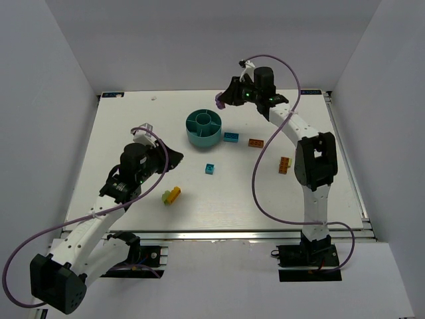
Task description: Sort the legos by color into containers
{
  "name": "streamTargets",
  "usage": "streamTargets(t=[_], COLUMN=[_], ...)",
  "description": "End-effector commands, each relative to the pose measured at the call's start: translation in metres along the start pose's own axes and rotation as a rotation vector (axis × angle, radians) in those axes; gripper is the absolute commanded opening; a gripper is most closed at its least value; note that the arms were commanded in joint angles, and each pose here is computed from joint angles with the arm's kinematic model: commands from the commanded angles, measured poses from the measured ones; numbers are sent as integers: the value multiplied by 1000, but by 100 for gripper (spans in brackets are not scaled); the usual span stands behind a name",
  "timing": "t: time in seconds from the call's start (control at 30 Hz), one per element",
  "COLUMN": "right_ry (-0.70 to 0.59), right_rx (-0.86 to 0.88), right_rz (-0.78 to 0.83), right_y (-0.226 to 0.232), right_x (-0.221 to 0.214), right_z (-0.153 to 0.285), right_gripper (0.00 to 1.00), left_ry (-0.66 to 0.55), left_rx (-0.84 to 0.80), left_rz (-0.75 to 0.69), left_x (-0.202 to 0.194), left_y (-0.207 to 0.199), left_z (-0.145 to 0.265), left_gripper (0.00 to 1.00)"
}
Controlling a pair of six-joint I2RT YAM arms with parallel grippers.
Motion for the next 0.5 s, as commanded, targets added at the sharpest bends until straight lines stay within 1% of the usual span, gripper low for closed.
streamTargets(t=[0.0,0.2,0.37,0.4,0.47], right_ry=[-8,17,41,44,54], right_rx=[115,93,83,74,66], right_rz=[30,4,0,-2,-9], right_y=[19,2,-1,-4,-6], right_x=[1,-15,-27,-29,-35], right_z=[-10,-30,-35,-35,-36], right_gripper=[0,0,0,2,14], left_ry=[-42,-47,-52,-54,-54], left_rx=[-38,-36,-37,-38,-41], left_rz=[-1,2,5,6,9], left_x=[11,13,13,14,13], left_y=[-10,-10,-10,-11,-11], left_z=[5,7,8,9,8], left_gripper=[0,0,0,0,0])
Point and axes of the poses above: each gripper's point midway between its finger pads, its own z axis back along the fingers, its own y axis along the line the jaws close on, x = y × z, the point moved 1 cm from there along z, back along the fingers, and after that the axes turned 3 degrees about z, right-handed, at the moved point
